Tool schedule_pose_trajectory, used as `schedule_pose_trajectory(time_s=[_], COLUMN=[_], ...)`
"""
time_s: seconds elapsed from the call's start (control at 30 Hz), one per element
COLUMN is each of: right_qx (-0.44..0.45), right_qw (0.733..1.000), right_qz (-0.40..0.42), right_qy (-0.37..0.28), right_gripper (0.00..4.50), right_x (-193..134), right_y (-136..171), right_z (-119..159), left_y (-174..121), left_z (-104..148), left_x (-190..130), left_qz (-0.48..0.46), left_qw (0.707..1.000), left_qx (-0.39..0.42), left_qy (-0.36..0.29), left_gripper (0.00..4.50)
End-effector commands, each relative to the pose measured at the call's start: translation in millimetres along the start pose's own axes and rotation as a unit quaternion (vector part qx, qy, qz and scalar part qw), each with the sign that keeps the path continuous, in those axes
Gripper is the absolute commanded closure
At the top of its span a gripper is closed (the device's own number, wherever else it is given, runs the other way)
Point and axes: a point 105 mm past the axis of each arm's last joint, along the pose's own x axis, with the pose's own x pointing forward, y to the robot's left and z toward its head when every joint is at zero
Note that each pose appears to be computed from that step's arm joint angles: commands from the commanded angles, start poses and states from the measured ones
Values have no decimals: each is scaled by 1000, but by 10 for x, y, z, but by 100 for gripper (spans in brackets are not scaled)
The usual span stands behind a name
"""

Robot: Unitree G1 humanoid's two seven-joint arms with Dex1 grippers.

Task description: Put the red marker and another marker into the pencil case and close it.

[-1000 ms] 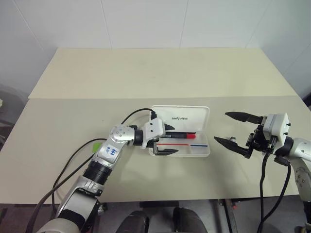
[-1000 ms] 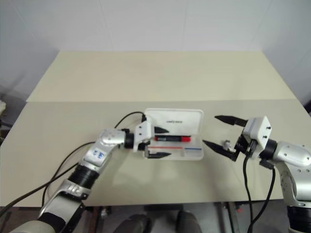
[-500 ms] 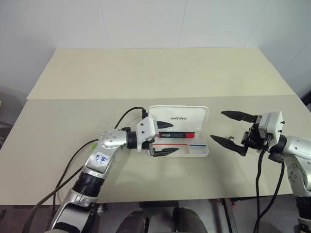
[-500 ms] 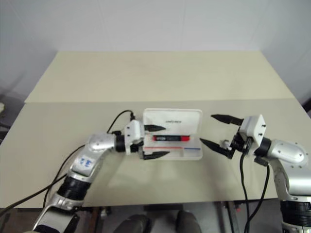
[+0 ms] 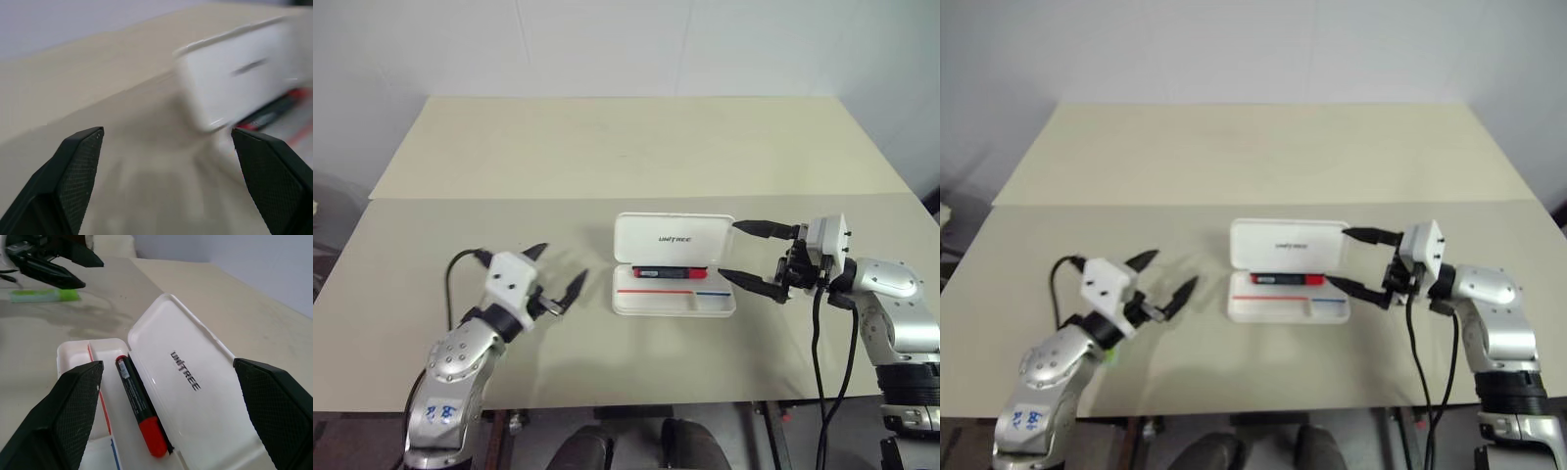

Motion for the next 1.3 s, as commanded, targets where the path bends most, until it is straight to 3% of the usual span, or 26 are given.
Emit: schedule_pose_trajectory(time_s=[0.03,0.27,0.8,0.93,1.17,1.3], right_qx=[-20,-23,-29,-31,-32,-33], right_qw=[1000,999,998,998,998,999], right_qz=[17,37,50,47,43,41], right_qy=[-12,-15,-8,-9,-11,-12], right_gripper=[0,0,0,0,0,0], right_x=[46,107,77,80,80,81], right_y=[-50,-86,-84,-78,-77,-80], right_z=[75,79,112,123,135,140], left_y=[136,21,-10,-20,-24,-4], left_z=[-11,-248,-656,-719,-759,-723], left_x=[-227,-443,-613,-605,-588,-564], left_qz=[97,173,204,200,191,190], left_qw=[995,980,961,959,959,961], left_qx=[2,-69,-111,-127,-125,-123], left_qy=[18,76,149,156,167,157], left_gripper=[4,4,4,97,332,338])
